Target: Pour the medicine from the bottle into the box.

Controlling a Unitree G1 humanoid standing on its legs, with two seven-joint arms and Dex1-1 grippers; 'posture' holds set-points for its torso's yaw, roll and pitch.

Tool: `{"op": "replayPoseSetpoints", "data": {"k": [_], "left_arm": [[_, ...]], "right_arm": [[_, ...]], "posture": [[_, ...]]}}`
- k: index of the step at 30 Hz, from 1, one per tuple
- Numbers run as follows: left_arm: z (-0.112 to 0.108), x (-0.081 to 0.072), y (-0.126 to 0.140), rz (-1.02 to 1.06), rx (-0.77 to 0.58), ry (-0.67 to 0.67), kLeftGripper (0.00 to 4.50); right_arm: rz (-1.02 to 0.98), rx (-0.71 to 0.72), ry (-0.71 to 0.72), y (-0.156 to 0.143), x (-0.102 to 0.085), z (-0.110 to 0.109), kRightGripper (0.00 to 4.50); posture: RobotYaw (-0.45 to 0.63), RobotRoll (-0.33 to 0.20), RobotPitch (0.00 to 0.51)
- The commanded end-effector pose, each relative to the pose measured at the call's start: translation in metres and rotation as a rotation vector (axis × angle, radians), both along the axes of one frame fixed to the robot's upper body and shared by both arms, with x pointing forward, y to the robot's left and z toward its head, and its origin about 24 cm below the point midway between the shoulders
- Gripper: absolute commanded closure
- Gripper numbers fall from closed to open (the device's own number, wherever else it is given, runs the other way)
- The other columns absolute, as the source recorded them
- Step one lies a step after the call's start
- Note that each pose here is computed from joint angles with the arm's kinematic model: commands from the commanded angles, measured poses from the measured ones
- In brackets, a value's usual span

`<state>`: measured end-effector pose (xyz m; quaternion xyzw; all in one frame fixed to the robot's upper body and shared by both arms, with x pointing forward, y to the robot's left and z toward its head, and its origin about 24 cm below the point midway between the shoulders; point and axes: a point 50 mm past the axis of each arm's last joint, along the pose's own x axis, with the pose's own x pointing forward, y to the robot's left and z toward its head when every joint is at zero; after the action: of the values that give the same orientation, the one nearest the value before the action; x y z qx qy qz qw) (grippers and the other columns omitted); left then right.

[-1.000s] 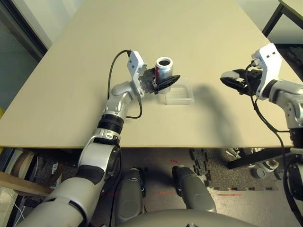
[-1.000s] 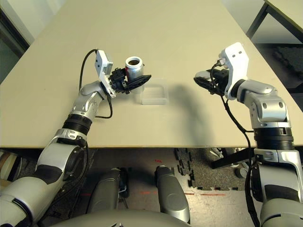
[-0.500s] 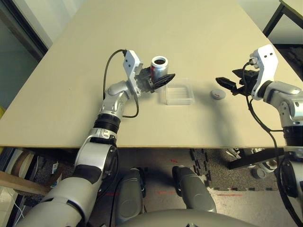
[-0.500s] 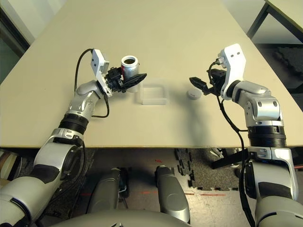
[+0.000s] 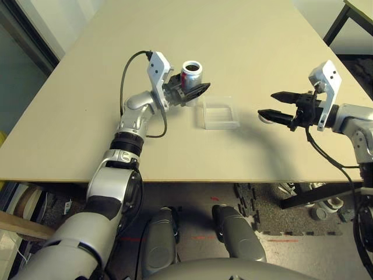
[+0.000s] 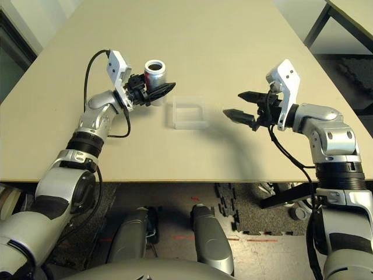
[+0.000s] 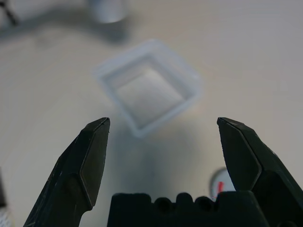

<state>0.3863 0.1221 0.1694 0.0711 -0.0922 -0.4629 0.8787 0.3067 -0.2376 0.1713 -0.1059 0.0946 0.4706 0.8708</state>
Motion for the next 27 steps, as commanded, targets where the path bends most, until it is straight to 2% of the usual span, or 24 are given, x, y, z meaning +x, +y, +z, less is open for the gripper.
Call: {"op": "replayPoseSetpoints", "data": {"k": [1,4,6,8,11,15,17,20,25,27], "left_arm": [[0.003,0.006,0.002,0.059,0.17,-0.041,1.78],[0.005,0.01,0.0,0.111,0.348,-0.135,1.78],[0.007,0.011,-0.004,0.138,0.488,-0.251,1.78],[0.009,0.013,-0.011,0.174,0.556,-0.339,1.78],[0.016,0.011,-0.028,0.152,0.831,-0.661,1.78],[0.012,0.01,-0.045,0.065,1.145,-1.071,1.78],[0.008,0.009,-0.054,0.01,1.215,-1.222,1.78],[0.003,0.009,-0.059,-0.063,1.297,-1.359,1.78],[0.011,0.011,-0.07,-0.143,1.374,-1.551,1.78],[0.014,0.012,-0.071,-0.151,1.394,-1.582,1.78]], "right_arm": [[0.043,-0.017,0.009,0.006,-0.002,-0.006,0.0],[0.048,-0.012,0.012,0.009,-0.001,-0.008,0.0],[0.049,-0.01,0.012,0.01,0.0,-0.008,0.0],[0.051,-0.006,0.012,0.011,0.0,-0.009,0.0],[0.056,0.003,0.014,0.013,0.0,-0.01,0.0],[0.068,0.047,0.025,0.016,-0.001,-0.009,0.0],[0.068,0.076,0.028,0.017,-0.002,-0.006,0.0],[0.066,0.09,0.033,0.017,-0.003,-0.004,0.0],[0.069,0.095,0.047,0.017,-0.008,-0.004,0.0],[0.07,0.096,0.055,0.017,-0.009,-0.005,0.0]], "posture": [[-0.28,0.0,0.118],[-0.28,0.0,0.114],[-0.28,0.0,0.109],[-0.28,0.0,0.108],[-0.28,0.0,0.104],[-0.28,0.0,0.1],[-0.28,0.0,0.1],[-0.29,0.0,0.101],[-0.29,0.0,0.105],[-0.29,0.0,0.107]]}}
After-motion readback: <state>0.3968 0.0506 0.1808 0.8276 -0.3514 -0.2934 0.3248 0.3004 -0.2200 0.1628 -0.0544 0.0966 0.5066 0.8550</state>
